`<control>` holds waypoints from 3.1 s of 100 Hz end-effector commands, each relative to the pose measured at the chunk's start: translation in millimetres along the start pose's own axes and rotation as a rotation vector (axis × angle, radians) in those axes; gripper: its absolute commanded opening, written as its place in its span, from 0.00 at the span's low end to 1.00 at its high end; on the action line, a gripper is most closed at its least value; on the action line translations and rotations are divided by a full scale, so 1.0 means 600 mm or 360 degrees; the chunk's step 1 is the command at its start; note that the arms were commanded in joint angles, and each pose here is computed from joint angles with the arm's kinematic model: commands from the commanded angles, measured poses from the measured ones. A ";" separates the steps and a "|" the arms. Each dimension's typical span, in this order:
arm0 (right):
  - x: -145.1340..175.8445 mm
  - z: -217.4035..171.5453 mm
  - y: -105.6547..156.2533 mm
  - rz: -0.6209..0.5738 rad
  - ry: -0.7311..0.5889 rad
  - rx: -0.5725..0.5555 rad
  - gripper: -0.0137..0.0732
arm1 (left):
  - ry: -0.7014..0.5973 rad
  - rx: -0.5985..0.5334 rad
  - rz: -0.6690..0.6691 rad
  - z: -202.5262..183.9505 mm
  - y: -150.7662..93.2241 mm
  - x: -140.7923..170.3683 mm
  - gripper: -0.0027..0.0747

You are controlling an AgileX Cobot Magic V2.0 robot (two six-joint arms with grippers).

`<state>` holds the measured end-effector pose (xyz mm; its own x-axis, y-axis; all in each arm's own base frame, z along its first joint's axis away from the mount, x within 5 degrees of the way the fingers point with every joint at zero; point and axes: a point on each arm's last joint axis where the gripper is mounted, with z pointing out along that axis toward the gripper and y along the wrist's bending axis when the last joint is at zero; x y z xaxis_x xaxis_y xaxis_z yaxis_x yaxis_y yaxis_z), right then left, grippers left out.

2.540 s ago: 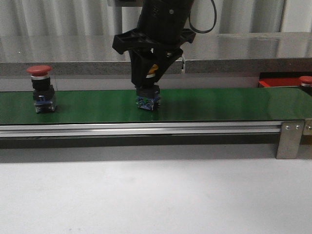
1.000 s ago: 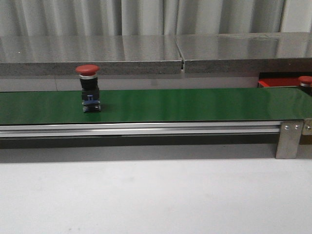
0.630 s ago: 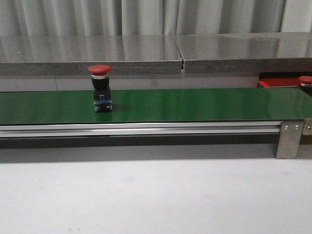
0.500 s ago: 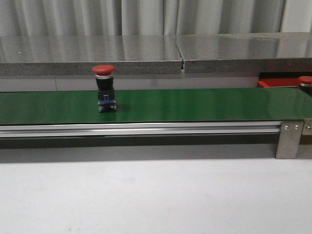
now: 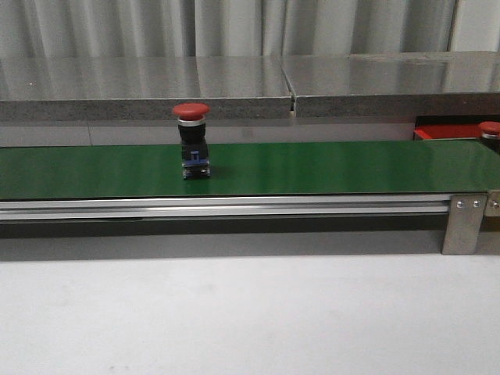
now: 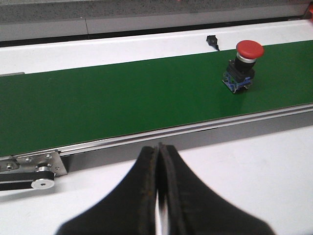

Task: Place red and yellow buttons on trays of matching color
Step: 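Carry the yellow button into the yellow tray and open the right gripper, then lower the right gripper onto the red button on the belt and grasp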

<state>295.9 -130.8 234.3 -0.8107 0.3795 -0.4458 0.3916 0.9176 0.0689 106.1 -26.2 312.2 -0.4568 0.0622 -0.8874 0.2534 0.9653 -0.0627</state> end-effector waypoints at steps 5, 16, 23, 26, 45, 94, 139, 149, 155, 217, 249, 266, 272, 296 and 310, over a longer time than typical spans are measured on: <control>-0.021 -0.017 -0.002 0.0016 -0.0165 0.0007 0.31 | -0.0149 -0.0005 -0.0011 -0.008 -0.001 -0.024 0.01; -0.022 -0.008 -0.003 0.0018 -0.0159 0.0009 0.31 | -0.0149 -0.0005 -0.0011 -0.008 -0.001 -0.024 0.01; -0.021 0.004 -0.004 0.0019 -0.0134 0.0011 0.31 | -0.0149 -0.0005 -0.0011 -0.008 -0.001 -0.024 0.01; -0.021 0.010 -0.005 0.0020 -0.0118 0.0011 0.31 | -0.0149 -0.0005 -0.0011 -0.008 -0.001 -0.024 0.01; -0.018 0.025 -0.006 0.0024 -0.0078 0.0011 0.33 | -0.0149 -0.0005 -0.0011 -0.008 -0.001 -0.024 0.01; -0.023 0.002 -0.004 0.0019 -0.0153 0.0012 0.74 | -0.0149 -0.0005 -0.0011 -0.008 -0.001 -0.024 0.01; -0.021 -0.121 0.045 -0.0130 -0.0411 -0.0053 0.74 | -0.0149 -0.0005 -0.0011 -0.008 -0.001 -0.024 0.01; -0.025 -0.130 0.067 -0.0238 -0.0386 -0.0059 0.74 | -0.0149 -0.0005 -0.0011 -0.008 -0.001 -0.024 0.01; -0.030 -0.139 0.082 -0.0290 -0.0390 -0.0075 0.74 | -0.0149 -0.0005 -0.0011 -0.008 -0.001 -0.024 0.01; -0.034 -0.171 0.268 -0.0707 -0.0194 -0.0418 0.78 | -0.0149 -0.0005 -0.0011 -0.008 -0.001 -0.024 0.01; -0.012 -0.160 0.372 -0.0962 -0.0031 -0.0532 0.78 | -0.0149 -0.0005 -0.0011 -0.008 -0.001 -0.024 0.01; -0.008 -0.152 0.419 -0.1056 0.0027 -0.0569 0.78 | -0.0149 -0.0005 -0.0011 -0.008 -0.001 -0.024 0.01; -0.009 -0.146 0.433 -0.1076 0.0036 -0.0581 0.78 | -0.0149 -0.0005 -0.0011 -0.008 -0.001 -0.024 0.01; -0.021 -0.113 0.462 -0.1066 0.0059 -0.0614 0.78 | -0.0149 -0.0005 -0.0011 -0.008 -0.001 -0.024 0.01; -0.025 -0.092 0.468 -0.1057 0.0046 -0.0600 0.75 | -0.0149 -0.0005 -0.0011 -0.008 -0.001 -0.024 0.01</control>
<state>393.3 128.6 282.1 -0.8833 -0.2879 -0.3701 -0.3475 0.9319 0.1043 106.1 -26.2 312.2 -0.4568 0.0622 -0.8874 0.2534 0.9653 -0.0627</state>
